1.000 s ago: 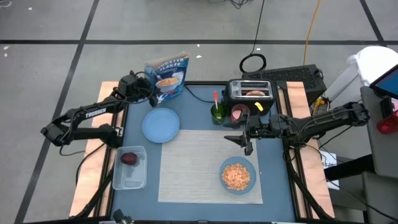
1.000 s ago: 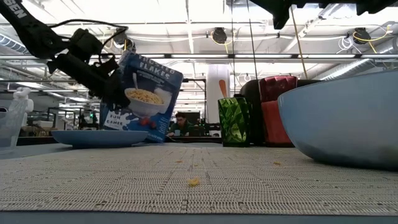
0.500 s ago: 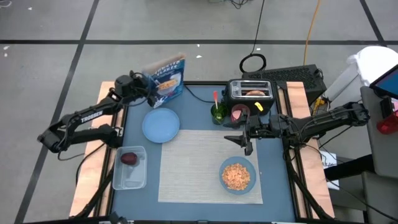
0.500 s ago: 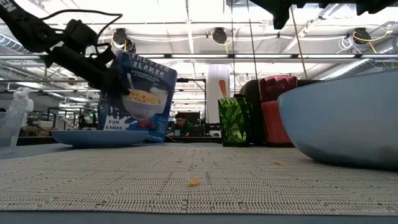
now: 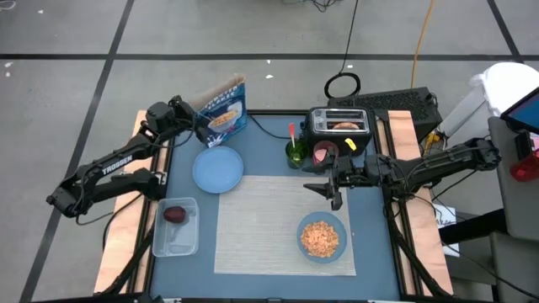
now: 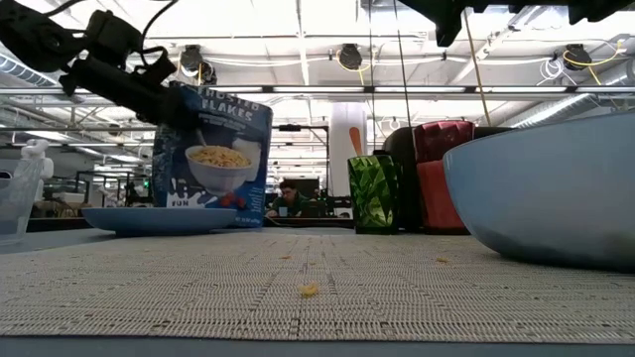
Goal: Arrange a breakfast setting
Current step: Pour the cereal into the blue bowl
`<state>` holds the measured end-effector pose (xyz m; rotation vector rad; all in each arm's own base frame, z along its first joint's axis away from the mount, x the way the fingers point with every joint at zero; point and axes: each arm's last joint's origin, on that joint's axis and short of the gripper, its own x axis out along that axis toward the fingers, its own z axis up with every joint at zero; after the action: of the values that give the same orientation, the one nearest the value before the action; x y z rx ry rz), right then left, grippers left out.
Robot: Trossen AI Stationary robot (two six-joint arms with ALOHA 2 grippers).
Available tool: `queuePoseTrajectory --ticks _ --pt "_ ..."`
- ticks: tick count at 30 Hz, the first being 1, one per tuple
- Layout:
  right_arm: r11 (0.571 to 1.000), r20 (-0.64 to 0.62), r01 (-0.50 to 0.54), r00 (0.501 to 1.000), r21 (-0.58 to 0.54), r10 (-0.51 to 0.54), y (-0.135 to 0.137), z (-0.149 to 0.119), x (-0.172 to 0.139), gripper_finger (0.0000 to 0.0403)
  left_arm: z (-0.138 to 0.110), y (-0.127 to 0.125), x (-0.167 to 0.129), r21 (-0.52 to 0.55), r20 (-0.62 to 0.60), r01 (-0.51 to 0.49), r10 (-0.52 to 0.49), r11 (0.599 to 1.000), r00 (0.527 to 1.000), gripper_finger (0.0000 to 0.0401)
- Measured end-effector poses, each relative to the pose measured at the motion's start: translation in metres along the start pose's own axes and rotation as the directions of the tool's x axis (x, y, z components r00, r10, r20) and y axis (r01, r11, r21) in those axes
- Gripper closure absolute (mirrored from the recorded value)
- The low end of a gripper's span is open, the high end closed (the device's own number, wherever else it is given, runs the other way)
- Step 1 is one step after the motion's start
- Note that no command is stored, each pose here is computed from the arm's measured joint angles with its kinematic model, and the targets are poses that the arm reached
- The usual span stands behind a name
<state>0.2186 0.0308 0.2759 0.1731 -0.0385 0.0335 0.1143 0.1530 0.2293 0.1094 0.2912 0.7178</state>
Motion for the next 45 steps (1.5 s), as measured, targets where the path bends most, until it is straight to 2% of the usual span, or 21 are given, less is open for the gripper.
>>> queuePoseTrajectory --ticks 16,19,26,30,36,45 --pt "1.0 0.0 0.0 1.0 0.001 0.0 0.0 0.0 0.0 0.0177 0.003 0.0 -0.002 -0.041 0.021 0.0 0.001 0.999 1.0 0.0171" --pt "1.0 0.0 0.0 1.0 0.0 0.0 0.0 0.0 0.0 0.0177 0.003 0.0 -0.002 -0.049 0.021 0.0 0.001 0.999 1.0 0.0151" --pt "1.0 0.0 0.0 1.0 0.0 0.0 0.0 0.0 0.0 0.0177 0.003 0.0 -0.002 -0.079 0.021 0.001 0.001 0.997 1.0 0.0054" --pt "1.0 0.0 0.0 1.0 0.0 0.0 0.0 0.0 0.0 0.0177 0.003 0.0 -0.002 -0.083 0.021 0.001 0.001 0.997 1.0 0.0021" --pt "1.0 0.0 0.0 1.0 0.0 0.0 0.0 0.0 0.0 0.0177 0.005 0.001 -0.003 -0.088 0.04 -0.002 0.006 0.996 0.999 0.0013" --pt "1.0 0.0 0.0 1.0 0.0 0.0 0.0 0.0 0.0 0.0177 0.024 0.002 -0.019 -0.078 0.193 -0.027 0.042 0.997 0.98 0.0013"
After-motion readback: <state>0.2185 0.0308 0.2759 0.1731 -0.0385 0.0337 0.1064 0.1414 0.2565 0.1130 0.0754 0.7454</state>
